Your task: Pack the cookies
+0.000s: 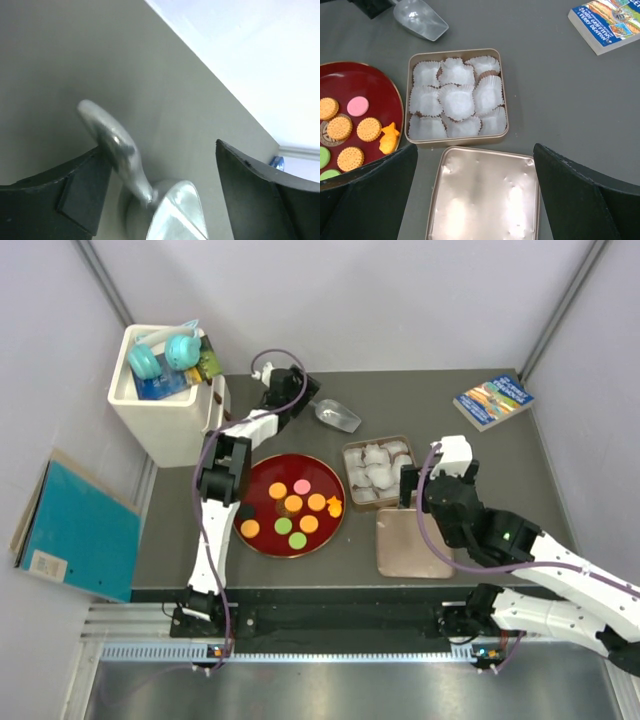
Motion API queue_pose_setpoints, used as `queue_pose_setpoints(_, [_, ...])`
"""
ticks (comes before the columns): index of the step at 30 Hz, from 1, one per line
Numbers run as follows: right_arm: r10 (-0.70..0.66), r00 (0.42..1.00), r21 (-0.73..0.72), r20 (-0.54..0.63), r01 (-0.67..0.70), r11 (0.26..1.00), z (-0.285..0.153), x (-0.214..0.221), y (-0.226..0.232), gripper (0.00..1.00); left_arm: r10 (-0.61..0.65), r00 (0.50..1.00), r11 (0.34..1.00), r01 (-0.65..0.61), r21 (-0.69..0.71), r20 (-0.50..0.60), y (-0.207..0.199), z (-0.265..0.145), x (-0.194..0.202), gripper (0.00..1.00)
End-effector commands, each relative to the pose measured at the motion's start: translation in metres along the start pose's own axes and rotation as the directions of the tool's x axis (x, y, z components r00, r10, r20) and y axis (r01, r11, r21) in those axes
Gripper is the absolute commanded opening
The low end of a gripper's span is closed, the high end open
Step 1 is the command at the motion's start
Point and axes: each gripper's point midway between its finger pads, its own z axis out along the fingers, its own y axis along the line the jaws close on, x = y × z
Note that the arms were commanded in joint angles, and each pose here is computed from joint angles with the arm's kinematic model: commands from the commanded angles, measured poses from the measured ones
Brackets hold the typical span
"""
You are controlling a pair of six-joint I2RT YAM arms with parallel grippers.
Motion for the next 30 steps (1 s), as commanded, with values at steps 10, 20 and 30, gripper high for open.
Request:
queue_pose_setpoints(10, [-0.003, 1.000, 0.023, 0.021, 0.002, 1.000, 0.004, 0.001, -0.003, 0.99, -0.068, 0.997, 0.994, 0.072, 0.081, -0.047, -0.004, 0.024, 0.021, 0.66])
queue_pose_setpoints(20, [0.004, 1.000, 0.028, 0.010, -0.004, 1.000, 0.003, 0.006, -0.005, 0.99, -0.049, 0.997, 0.994, 0.054, 0.090, -0.057, -0.003, 0.019, 0.023, 0.26])
queue_pose_setpoints(30, [0.019, 1.000, 0.032, -0.011, -0.018, 0.999, 0.000, 0.013, -0.009, 0.99, -0.055, 0.997, 0.992, 0.060, 0.108, -0.049, -0.006, 0.005, 0.012, 0.00])
